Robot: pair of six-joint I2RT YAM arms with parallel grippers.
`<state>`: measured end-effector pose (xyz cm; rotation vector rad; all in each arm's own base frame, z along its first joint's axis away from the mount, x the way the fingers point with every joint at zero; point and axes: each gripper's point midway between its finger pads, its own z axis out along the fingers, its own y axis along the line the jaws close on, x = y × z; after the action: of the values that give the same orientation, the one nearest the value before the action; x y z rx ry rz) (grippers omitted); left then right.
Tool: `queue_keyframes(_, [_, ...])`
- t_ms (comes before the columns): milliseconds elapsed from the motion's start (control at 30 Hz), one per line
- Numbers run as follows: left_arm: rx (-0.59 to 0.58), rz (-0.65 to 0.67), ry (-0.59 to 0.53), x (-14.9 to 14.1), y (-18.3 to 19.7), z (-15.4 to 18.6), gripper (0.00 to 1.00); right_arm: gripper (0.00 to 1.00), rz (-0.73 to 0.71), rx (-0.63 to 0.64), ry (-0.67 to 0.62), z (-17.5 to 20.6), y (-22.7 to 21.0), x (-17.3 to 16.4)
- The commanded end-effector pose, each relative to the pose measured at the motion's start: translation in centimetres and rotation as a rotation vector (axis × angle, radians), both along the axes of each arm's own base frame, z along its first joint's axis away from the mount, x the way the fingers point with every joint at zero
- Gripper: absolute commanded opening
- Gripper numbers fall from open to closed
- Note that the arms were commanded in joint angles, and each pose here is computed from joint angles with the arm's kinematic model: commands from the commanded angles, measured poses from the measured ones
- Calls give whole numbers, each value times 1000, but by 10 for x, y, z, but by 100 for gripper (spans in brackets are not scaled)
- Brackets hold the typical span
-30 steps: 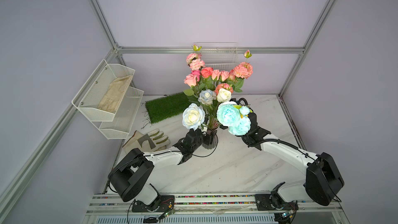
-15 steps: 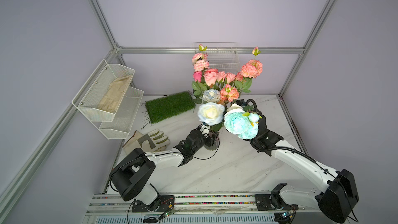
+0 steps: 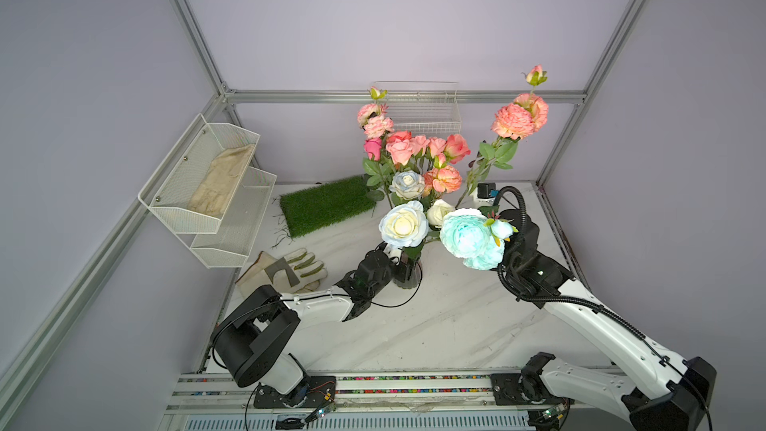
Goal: Pick out pink flowers from the vase
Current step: Pick up the vase from the center of the board, then place the flower at the center of the board.
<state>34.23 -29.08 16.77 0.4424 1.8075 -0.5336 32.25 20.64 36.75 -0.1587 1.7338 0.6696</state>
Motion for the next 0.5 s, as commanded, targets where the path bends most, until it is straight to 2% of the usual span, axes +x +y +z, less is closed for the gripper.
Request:
queue_keyframes(0, [30,110,21,10,25,-15,0,0,-155,-82,-59,26,-36,-4])
queue_keyframes(267, [76,97,7,9,26,-16,0,0,-490,-155,-112,68,-108,-14])
queue_keyframes(467, [95,75,0,6,25,-16,0,0,-673,-239,-35,60,-144,-7])
